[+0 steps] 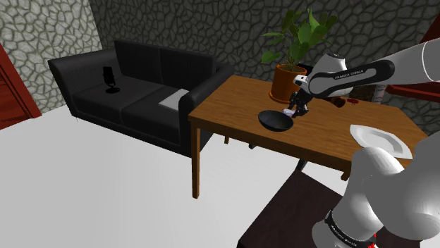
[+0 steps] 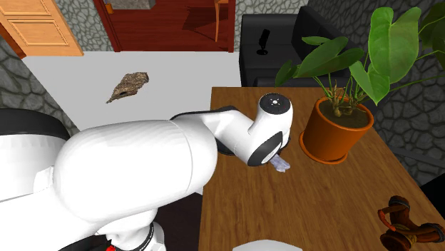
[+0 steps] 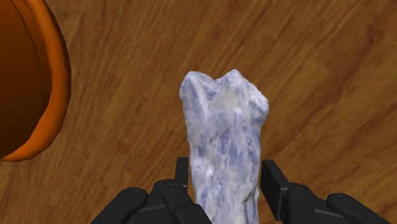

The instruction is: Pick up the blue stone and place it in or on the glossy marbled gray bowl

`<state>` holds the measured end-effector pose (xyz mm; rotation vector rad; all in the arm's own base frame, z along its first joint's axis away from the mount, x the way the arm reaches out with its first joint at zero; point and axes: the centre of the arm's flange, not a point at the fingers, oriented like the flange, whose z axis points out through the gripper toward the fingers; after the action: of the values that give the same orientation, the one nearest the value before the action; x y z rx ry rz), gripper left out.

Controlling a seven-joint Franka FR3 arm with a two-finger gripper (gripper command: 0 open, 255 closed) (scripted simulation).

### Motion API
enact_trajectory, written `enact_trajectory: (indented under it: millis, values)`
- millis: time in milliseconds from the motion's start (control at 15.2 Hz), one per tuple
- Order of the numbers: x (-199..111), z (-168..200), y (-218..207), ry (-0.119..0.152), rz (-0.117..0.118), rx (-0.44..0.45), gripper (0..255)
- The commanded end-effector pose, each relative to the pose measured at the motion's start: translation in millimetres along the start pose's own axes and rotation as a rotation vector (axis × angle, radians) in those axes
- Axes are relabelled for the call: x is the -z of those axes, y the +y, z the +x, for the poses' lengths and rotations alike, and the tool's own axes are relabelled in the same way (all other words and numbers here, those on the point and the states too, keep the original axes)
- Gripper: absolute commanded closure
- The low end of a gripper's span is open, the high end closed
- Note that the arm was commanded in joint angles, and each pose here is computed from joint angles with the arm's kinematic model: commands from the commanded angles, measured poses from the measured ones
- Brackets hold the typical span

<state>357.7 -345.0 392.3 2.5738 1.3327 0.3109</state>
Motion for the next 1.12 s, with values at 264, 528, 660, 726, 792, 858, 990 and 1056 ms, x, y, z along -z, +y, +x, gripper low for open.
enact_trajectory:
  millis: [264,528,660,726,792,858,990,1056]
  values:
    - [15,1,4,0.0,0.001,0.0,255]
    - [35,3,10,0.0,0.001,0.0,255]
    - [45,4,14,0.0,0.001,0.0,255]
    - [50,5,15,0.0,0.001,0.0,255]
    - [55,5,17,0.0,0.001,0.0,255]
    - [60,5,18,0.0,0.001,0.0,255]
    - [70,6,21,0.0,0.001,0.0,255]
    - [75,7,23,0.0,0.001,0.0,255]
